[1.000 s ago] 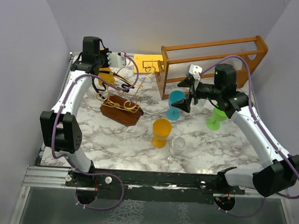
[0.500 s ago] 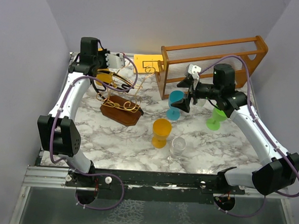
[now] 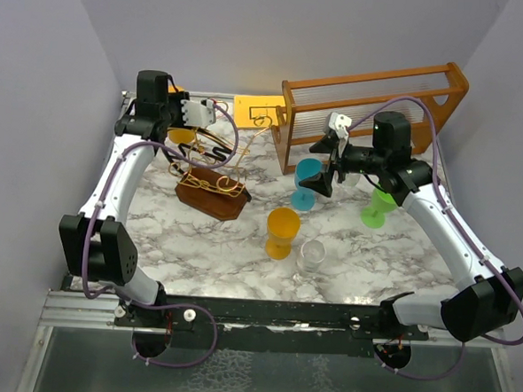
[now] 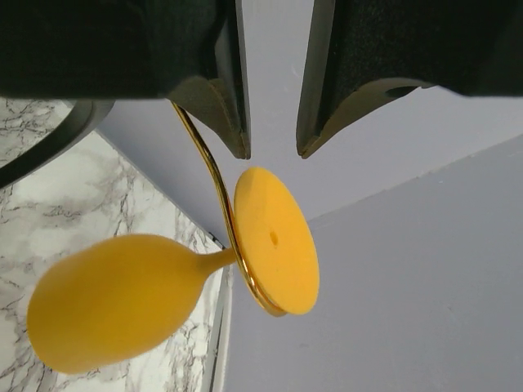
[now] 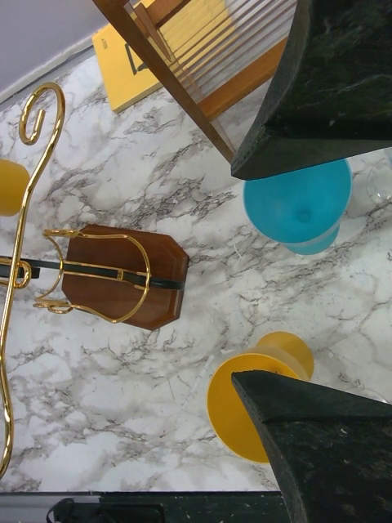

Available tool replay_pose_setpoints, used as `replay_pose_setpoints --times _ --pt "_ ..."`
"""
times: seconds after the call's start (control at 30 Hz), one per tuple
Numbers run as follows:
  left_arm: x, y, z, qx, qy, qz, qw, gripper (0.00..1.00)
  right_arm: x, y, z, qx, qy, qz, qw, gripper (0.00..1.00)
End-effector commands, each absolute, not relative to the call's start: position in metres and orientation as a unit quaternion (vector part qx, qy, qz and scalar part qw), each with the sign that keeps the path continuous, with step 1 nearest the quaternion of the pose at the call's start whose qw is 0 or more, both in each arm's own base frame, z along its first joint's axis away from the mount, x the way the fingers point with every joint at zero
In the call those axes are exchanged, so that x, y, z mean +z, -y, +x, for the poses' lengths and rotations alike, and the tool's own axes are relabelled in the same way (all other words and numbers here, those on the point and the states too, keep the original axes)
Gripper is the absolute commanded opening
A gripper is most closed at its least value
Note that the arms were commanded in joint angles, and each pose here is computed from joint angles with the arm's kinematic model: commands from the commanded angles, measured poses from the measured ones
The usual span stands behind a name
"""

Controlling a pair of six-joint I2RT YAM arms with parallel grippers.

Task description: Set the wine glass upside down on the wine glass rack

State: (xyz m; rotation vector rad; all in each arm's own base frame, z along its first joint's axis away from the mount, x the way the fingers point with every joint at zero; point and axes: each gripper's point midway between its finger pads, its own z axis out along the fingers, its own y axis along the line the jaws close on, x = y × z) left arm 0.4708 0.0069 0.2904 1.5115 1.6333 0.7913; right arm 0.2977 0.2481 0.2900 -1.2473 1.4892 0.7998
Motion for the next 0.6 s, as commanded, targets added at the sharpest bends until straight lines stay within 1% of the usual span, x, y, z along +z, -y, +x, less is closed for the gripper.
replay_pose_setpoints --times 0.0,0.13,0.37,0.43,0.57 --pt "0.309 -0.019 0.455 0.337 -0.638 0.583 0.374 0.34 0.293 -0.249 0.302 0.324 -0.610 -0.515 0.508 0.99" --pt "0.317 -0.020 0.446 0.339 -0.639 0.577 0.380 0.40 0.295 -0.246 0.307 0.308 -0.617 -0.516 0.508 0.99" --pt "0.332 -0.018 0.435 0.335 -0.649 0.536 0.424 0.56 0.291 -0.241 0.312 0.266 -0.630 -0.537 0.494 1.00" --pt "0.339 -0.019 0.435 0.336 -0.657 0.508 0.443 0.60 0.284 -0.245 0.306 0.256 -0.632 -0.554 0.477 0.98" --pt "0.363 -0.022 0.438 0.327 -0.680 0.424 0.501 0.67 0.262 -0.264 0.278 0.242 -0.629 -0.604 0.425 0.95"
